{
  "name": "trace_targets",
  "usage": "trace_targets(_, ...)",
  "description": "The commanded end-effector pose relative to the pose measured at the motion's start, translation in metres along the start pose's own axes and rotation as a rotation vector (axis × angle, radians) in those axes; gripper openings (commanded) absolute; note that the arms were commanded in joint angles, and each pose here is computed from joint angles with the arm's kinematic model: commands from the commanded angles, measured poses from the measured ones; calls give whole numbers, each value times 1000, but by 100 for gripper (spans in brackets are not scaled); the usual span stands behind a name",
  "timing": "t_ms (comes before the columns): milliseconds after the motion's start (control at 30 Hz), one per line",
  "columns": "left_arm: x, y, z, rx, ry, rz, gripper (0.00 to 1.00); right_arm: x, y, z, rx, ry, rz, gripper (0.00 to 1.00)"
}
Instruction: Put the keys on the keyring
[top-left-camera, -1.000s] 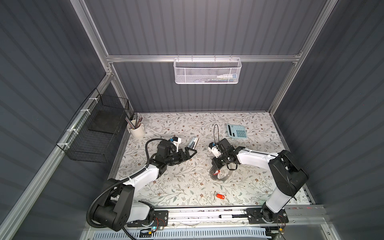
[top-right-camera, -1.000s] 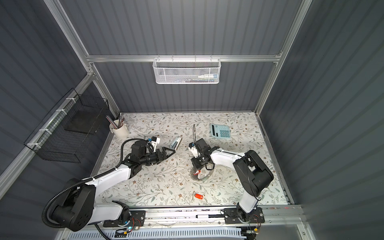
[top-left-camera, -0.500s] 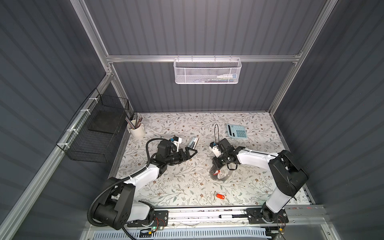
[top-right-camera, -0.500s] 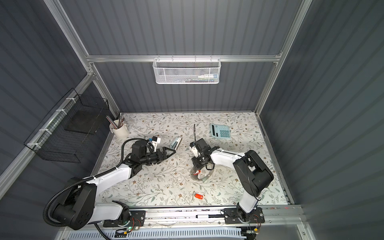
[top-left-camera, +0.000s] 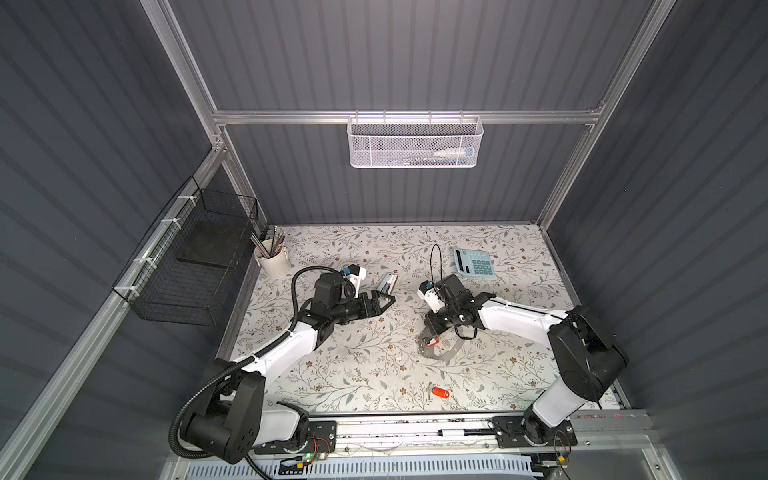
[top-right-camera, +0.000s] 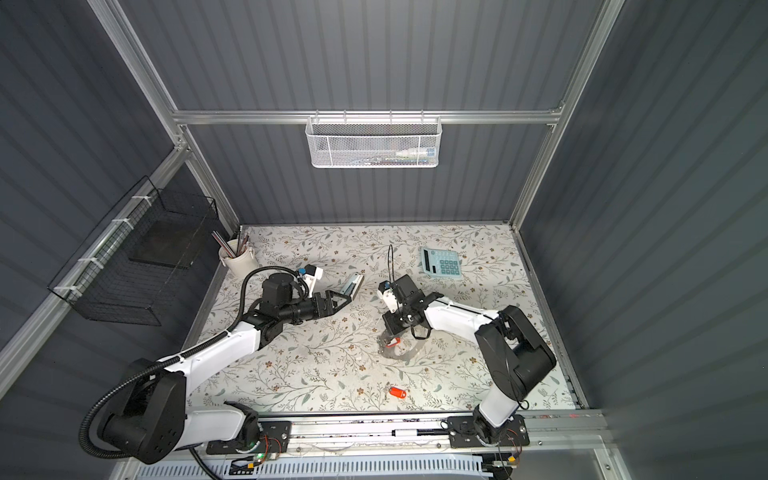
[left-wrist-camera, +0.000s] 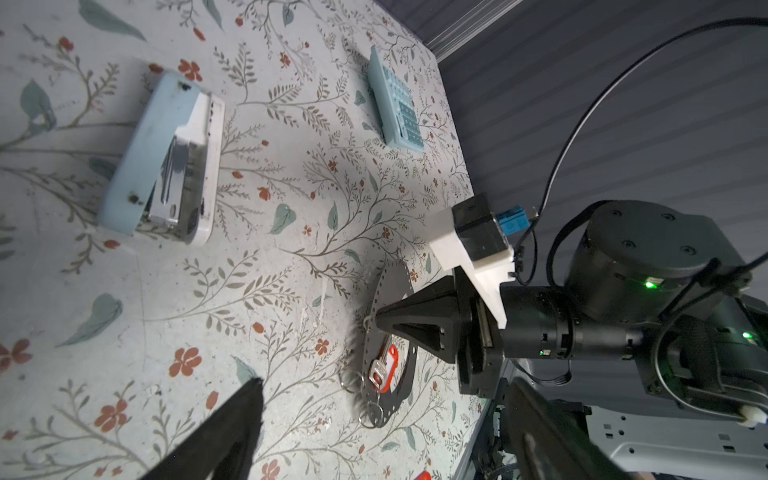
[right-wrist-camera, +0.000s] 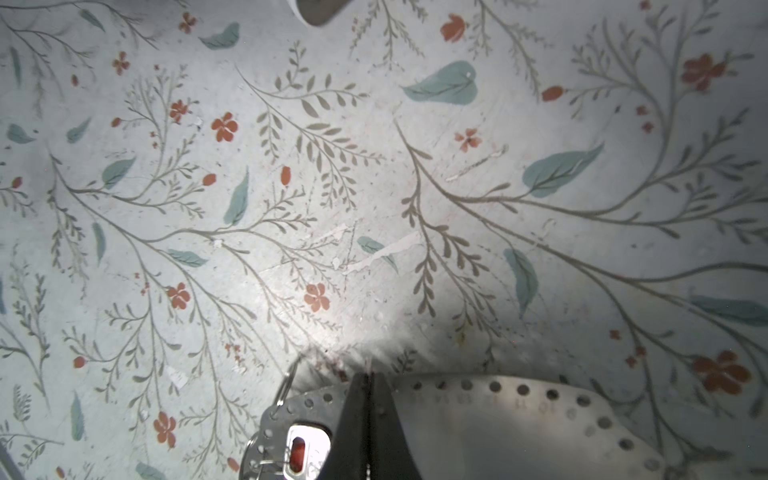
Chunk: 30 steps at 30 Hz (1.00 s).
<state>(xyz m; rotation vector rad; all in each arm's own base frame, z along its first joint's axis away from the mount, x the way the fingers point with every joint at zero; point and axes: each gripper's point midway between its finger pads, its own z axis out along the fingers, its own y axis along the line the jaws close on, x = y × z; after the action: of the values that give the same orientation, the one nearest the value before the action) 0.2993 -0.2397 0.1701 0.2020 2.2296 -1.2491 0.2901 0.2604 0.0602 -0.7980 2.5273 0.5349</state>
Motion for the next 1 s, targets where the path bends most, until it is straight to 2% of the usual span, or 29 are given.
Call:
trace_targets(0,-18,-18,-11,-3,-28,173,87,-12,17,-16,-69,-58,-66,0)
trace_targets(133,-29,-36,-18,23,-35,325,81,-27,30,-40,-117,-158,-129,0)
trace_targets(333,-32,-76,-21,197,3,527,63,-46,52,-85,-240,-316,-187,0)
trace_targets(400,-32,-86,-22,246,6,562,62,-48,57,-96,-286,-344,-196,0)
trace_targets(567,-31,-105,-18,323,23,593,62,-55,67,-122,-342,-464,-234,0)
trace_targets(767,-3,-123,1,406,120,602,61,-65,73,-149,-347,-630,-257,0)
trace_targets(967,1,-133,13,450,122,541,59,-72,71,-171,-313,-735,-250,0)
